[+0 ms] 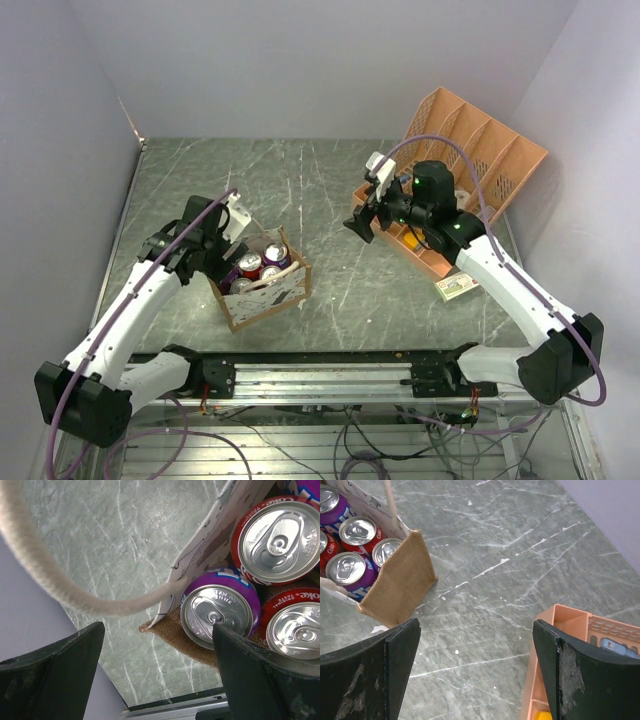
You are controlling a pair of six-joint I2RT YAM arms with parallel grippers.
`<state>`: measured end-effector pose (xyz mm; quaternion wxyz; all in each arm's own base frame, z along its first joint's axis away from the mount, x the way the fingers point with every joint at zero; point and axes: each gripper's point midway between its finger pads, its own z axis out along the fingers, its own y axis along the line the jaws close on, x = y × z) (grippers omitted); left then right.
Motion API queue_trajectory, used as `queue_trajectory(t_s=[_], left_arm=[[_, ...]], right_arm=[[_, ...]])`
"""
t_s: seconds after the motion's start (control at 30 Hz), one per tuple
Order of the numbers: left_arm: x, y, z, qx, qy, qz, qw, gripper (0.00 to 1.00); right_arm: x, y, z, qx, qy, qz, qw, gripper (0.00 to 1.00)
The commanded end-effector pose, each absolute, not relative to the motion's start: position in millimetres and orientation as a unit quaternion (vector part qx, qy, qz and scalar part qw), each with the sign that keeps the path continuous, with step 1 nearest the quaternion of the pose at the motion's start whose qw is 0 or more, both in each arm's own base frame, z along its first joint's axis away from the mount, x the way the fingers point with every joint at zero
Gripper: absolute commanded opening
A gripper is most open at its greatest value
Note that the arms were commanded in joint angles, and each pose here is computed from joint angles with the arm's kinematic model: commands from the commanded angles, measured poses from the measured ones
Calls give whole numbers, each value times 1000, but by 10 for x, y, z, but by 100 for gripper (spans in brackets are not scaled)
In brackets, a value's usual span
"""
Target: Place the beverage into the canvas bag
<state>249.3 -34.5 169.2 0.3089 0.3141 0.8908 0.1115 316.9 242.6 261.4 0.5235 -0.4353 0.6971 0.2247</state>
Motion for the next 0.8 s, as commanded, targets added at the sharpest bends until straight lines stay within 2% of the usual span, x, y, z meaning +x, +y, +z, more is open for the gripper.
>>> queue_trajectory(t_s=[0.0,0.2,0.33,0.57,0.77], left_arm=[[2553,-319,1570,318,889,120,306,100],[2493,-272,1432,323,892,127,289,100],[2457,-299,1541,324,891,116,295,100],[2525,-456,2128,302,870,79,381,99],[2799,-374,2720,212,832,108,502,99]], right_arm=[[3173,2322,2703,-426,691,223,540,95],[3181,2236,2665,-419,696,215,542,95],[3213,2112,2680,-411,700,199,549,97],[3408,1621,2597,-356,742,118,556,100],[3547,1093,2527,-280,782,39,556,100]])
